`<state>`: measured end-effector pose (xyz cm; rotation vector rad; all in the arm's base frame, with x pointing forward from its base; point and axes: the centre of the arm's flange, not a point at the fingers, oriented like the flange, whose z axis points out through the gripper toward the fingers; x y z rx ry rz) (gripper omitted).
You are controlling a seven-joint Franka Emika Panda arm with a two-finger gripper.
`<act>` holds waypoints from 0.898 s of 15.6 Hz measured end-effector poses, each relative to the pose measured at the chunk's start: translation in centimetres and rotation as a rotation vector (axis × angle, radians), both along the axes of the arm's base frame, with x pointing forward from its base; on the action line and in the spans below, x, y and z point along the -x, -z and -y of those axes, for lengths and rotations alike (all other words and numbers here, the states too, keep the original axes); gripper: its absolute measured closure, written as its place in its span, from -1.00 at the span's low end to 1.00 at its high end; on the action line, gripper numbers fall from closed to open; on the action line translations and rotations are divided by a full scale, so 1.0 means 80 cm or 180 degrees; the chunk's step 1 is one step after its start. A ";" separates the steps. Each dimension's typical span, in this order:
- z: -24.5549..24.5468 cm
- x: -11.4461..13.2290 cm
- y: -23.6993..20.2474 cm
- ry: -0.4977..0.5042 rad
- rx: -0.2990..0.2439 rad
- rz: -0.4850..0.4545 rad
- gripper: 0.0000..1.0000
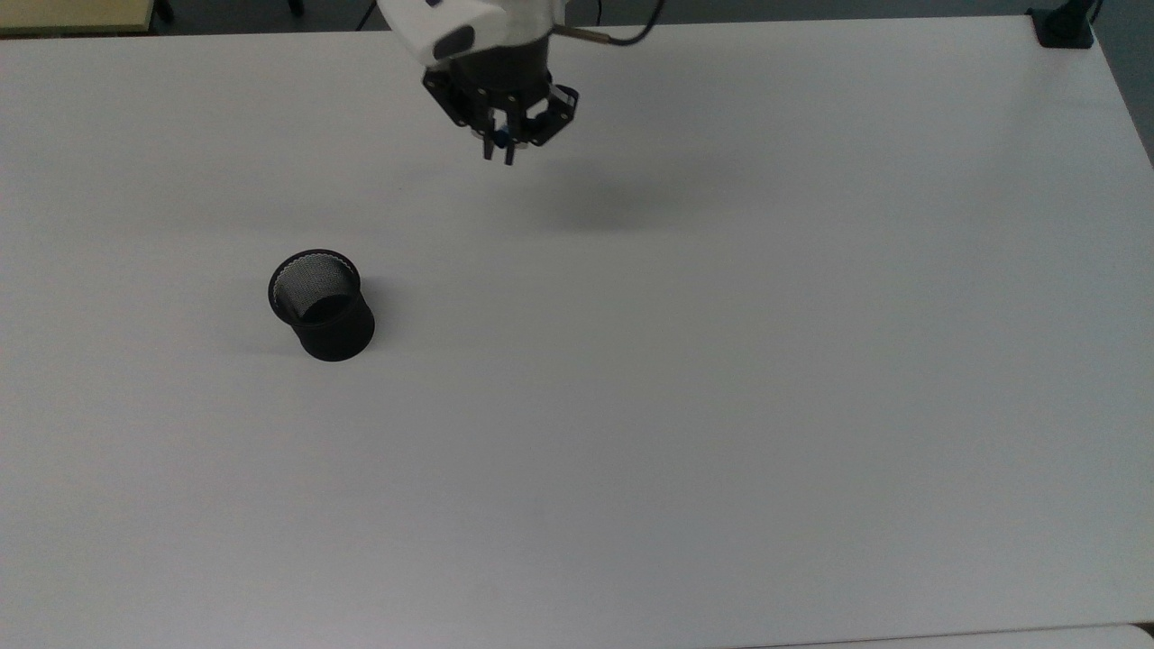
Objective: Remove the marker
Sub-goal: 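Carry the marker away from the cup and lower it to the table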
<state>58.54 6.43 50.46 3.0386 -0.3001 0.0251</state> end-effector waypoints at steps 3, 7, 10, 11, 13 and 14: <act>-0.028 -0.013 0.086 0.0375 -0.0063 -0.0383 0.66; -0.038 -0.028 0.169 0.0608 -0.0039 -0.0616 0.66; -0.052 -0.034 0.195 0.0681 -0.0029 -0.0617 0.66; -0.056 -0.034 0.197 0.0679 -0.0030 -0.0608 0.66; -0.066 -0.033 0.198 0.0628 -0.0004 -0.0597 0.66; -0.072 -0.032 0.199 0.0612 0.0027 -0.0588 0.65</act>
